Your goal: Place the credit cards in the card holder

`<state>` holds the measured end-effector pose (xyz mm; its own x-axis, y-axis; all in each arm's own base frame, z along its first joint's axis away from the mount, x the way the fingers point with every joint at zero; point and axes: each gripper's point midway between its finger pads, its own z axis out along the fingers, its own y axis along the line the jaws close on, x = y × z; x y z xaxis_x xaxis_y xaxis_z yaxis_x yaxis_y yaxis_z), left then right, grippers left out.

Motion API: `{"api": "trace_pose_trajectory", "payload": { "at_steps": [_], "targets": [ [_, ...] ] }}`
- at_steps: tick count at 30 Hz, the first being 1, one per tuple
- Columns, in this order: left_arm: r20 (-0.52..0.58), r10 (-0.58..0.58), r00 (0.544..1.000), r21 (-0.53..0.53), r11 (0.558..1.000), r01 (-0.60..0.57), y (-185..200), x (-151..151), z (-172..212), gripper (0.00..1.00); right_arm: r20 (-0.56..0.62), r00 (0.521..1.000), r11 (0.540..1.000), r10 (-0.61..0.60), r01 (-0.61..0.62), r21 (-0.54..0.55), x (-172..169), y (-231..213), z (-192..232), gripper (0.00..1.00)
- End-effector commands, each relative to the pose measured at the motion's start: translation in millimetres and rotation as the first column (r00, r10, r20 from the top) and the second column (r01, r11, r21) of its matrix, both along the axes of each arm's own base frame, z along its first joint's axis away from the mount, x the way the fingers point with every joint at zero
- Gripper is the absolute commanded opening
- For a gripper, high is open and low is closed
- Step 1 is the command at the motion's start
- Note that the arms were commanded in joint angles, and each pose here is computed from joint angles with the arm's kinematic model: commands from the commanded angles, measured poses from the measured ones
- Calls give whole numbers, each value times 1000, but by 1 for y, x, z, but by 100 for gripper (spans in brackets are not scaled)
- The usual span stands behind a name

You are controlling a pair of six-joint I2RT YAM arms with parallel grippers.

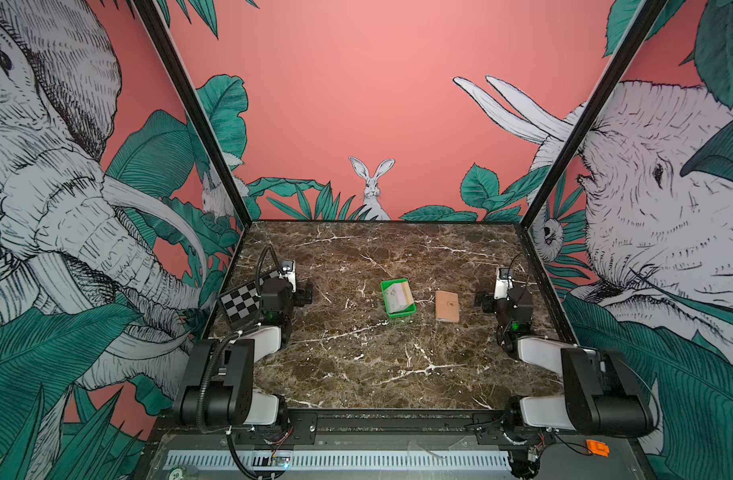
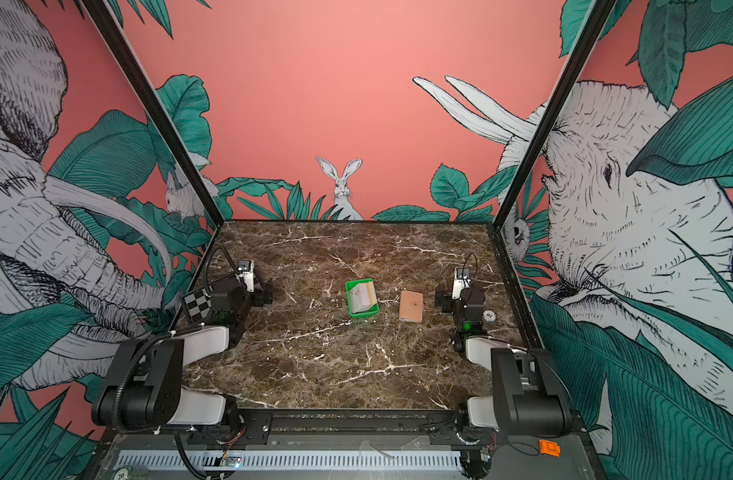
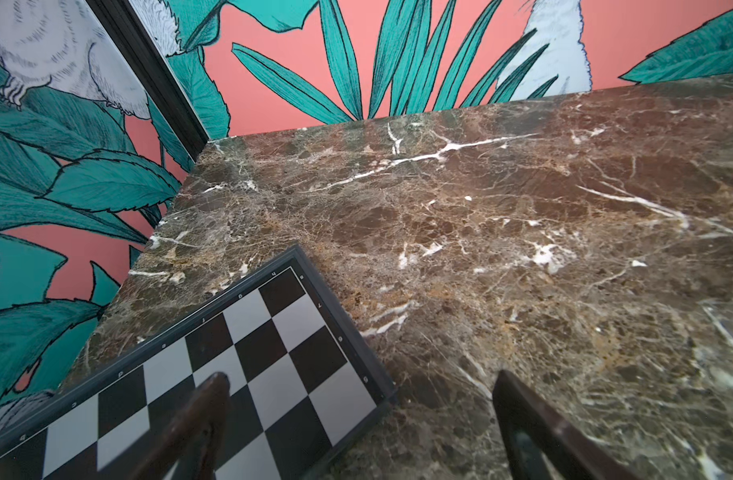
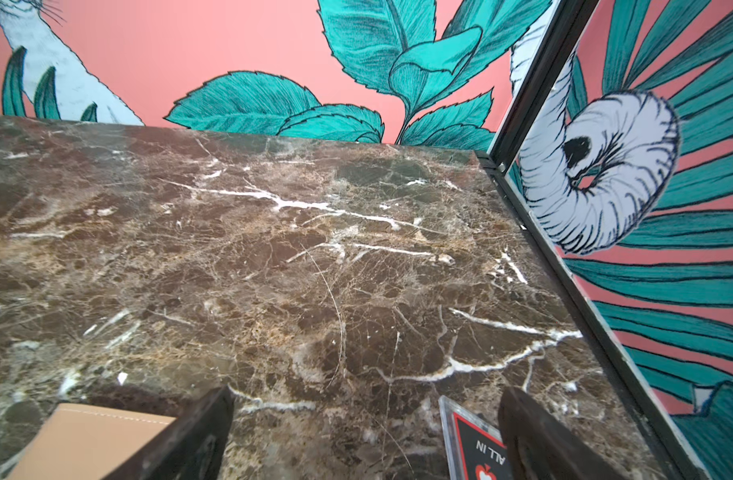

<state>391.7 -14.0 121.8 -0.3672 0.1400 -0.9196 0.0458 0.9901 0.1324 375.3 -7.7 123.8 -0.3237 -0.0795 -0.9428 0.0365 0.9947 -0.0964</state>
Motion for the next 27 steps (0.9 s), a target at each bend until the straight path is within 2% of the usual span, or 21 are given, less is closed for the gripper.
{"api": "trace_pose_trajectory", "payload": {
  "at_steps": [1,4,9,14,18,20,24,27],
  "targets": [
    [-18,39,999,-24,999,-39,0,-6,19,99,3,999,998,-44,44,39,-6,-6,19,98],
    [-36,37,999,-71,997,-39,-7,-13,38,99,21,999,994,-37,34,102,-14,-1,38,98],
    [-47,-38,998,-194,981,28,-30,-27,74,99,-25,1000,975,-7,12,223,-24,12,58,98],
    [-129,-80,988,-309,950,37,-44,-41,95,99,-55,993,946,105,-83,313,-35,46,71,98],
    [-196,-169,966,-447,892,66,-65,-56,97,99,-111,977,929,183,-135,345,-49,81,74,98],
    [-217,-229,949,-504,859,92,-79,-65,95,99,-151,970,936,193,-136,324,-58,95,72,98],
    [-247,-294,923,-594,799,95,-102,-84,83,99,-215,958,940,190,-114,322,-73,115,70,98],
    [-274,-325,905,-618,781,93,-115,-95,75,99,-296,928,930,227,-116,349,-84,129,64,98]
  ]
}}
